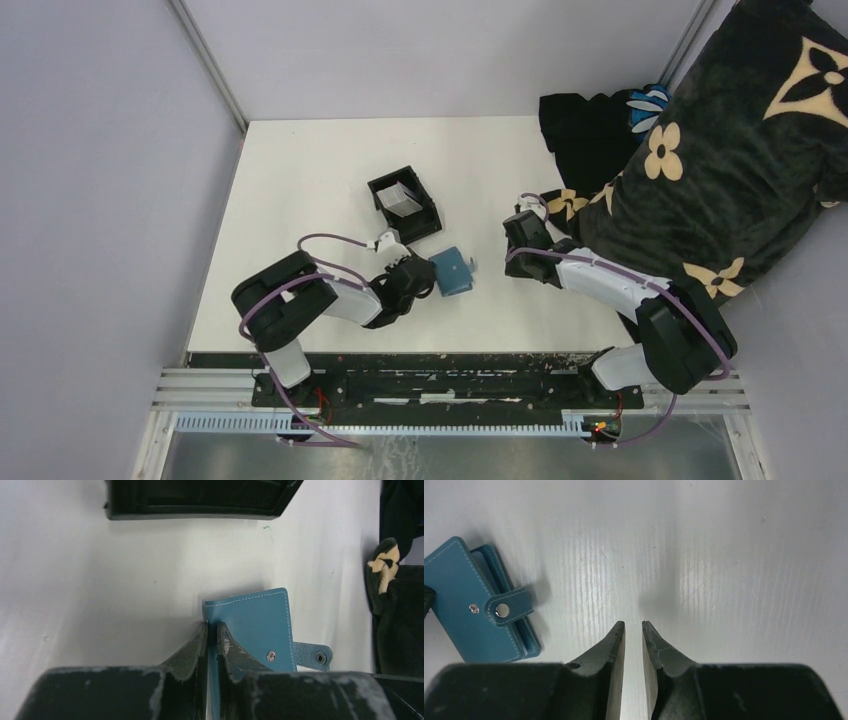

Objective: Put the credit cards into the card holder
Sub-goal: Open the card holder at the center of the board, then pick up the credit card from the storage box.

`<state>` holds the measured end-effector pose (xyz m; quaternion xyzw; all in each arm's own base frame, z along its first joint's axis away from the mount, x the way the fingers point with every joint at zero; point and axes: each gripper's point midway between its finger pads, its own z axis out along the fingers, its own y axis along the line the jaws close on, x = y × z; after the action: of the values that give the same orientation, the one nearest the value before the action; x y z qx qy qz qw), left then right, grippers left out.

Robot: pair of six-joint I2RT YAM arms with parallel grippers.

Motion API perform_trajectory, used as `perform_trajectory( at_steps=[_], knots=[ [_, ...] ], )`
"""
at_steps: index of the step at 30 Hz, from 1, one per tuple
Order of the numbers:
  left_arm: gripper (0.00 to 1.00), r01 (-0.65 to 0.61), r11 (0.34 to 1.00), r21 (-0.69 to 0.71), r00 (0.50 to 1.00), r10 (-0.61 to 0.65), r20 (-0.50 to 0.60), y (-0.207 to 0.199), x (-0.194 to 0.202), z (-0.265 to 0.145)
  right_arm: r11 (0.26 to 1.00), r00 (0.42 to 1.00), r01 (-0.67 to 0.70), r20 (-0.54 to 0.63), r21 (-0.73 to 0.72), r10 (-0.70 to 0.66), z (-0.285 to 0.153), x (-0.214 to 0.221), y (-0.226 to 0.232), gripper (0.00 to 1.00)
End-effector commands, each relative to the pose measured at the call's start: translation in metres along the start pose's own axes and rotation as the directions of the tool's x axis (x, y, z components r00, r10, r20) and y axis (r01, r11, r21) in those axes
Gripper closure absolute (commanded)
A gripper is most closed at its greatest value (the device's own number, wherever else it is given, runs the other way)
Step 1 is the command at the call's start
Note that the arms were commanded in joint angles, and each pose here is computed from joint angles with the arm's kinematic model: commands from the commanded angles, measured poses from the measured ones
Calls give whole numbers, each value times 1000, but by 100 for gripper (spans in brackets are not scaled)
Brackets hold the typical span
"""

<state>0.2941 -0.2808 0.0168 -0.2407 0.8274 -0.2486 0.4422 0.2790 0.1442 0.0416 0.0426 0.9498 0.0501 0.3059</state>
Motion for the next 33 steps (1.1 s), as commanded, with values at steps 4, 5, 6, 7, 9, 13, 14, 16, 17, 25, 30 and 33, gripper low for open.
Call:
perform_trajectory(
  at_steps=[4,5,6,7,9,13,14,16,17,25,30,33],
  knots=[
    [77,-213,943,-257,977,206,-53,88,1,-19,989,989,128,80,-71,-123,-17,-21,39,73],
    [73,-209,944,-254,978,205,-45,85,-2,-21,985,985,150,95,-83,-142,-21,-25,48,72],
    [71,-207,946,-250,978,204,-38,84,-5,-23,982,982,170,98,-87,-162,-24,-25,54,71],
    [69,-202,948,-245,979,201,-29,81,-8,-24,978,979,184,109,-95,-173,-28,-29,61,71],
    [64,-191,953,-237,981,194,-9,76,-16,-28,974,975,201,118,-108,-188,-33,-33,71,69],
    [62,-171,962,-212,983,181,31,64,-32,-36,963,967,234,136,-131,-216,-40,-39,84,64],
    [62,-167,964,-209,983,179,41,63,-35,-38,961,964,243,142,-134,-224,-42,-41,87,63],
    [62,-158,965,-211,983,174,63,62,-43,-44,954,957,268,153,-135,-247,-46,-44,91,62],
    [62,-151,965,-212,983,170,74,63,-46,-46,950,953,282,156,-133,-261,-47,-46,93,62],
    [64,-64,974,-219,976,106,189,69,-75,-63,934,920,234,373,-271,-122,-55,-84,134,24],
    [61,-47,970,-237,956,113,271,68,-98,-73,879,906,277,411,-389,-104,-64,-99,164,9],
    [49,-38,963,-266,941,124,314,63,-112,-77,868,898,327,410,-374,-162,-62,-112,181,13]
  ],
)
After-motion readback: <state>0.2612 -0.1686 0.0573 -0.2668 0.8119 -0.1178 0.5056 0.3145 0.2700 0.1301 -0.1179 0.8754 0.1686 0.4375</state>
